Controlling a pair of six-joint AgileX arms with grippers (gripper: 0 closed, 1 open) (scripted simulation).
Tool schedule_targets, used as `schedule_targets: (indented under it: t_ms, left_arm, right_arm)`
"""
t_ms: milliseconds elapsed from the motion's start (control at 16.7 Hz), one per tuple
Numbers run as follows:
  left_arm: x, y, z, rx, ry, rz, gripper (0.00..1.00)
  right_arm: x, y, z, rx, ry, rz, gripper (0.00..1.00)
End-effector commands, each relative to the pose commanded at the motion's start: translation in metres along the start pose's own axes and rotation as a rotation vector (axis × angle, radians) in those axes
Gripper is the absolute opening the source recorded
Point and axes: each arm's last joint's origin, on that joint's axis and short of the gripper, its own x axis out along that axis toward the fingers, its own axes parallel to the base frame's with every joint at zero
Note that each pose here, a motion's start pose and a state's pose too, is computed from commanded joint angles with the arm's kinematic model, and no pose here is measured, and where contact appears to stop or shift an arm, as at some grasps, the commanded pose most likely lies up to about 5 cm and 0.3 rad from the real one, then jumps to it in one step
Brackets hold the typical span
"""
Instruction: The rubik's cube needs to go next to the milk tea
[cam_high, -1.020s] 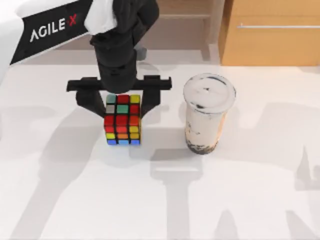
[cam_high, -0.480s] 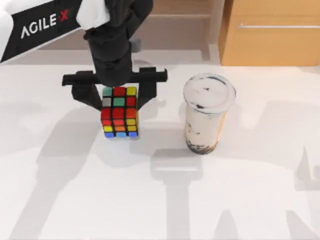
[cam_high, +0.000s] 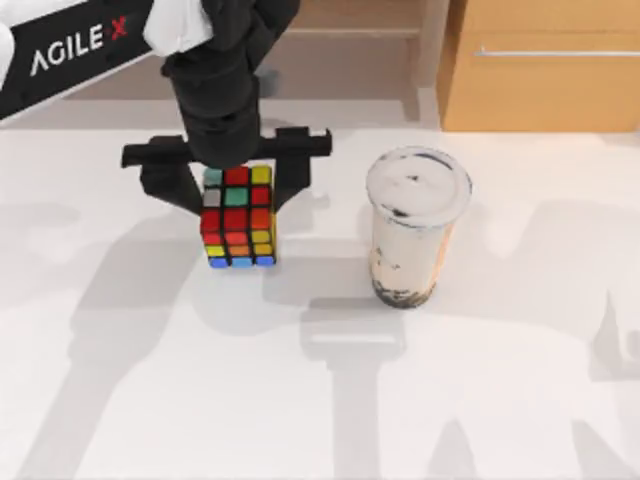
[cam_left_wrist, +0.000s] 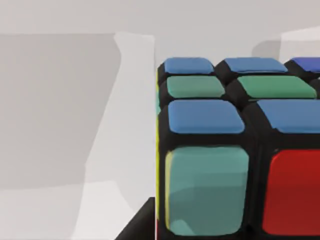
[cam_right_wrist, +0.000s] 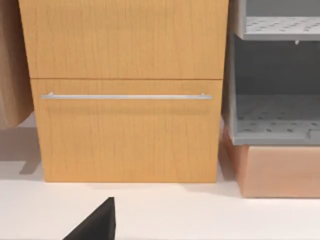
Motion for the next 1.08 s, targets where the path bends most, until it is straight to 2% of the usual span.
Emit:
schedule_targets:
  t_ms: [540,780,1080]
  left_arm:
    - [0.034,-0.013,-0.010,0.038,0.073,0.031,0.00]
    - [0.034,-0.013,-0.010,0.038,0.073,0.031,0.00]
    - [0.034,-0.013,-0.010,0.038,0.073,0.031,0.38]
  right_arm:
    - [0.000,0.000,0.000,0.000,0.000,0.000,1.00]
    - [0.000,0.000,0.000,0.000,0.000,0.000,1.00]
    - [0.000,0.000,0.000,0.000,0.000,0.000,1.00]
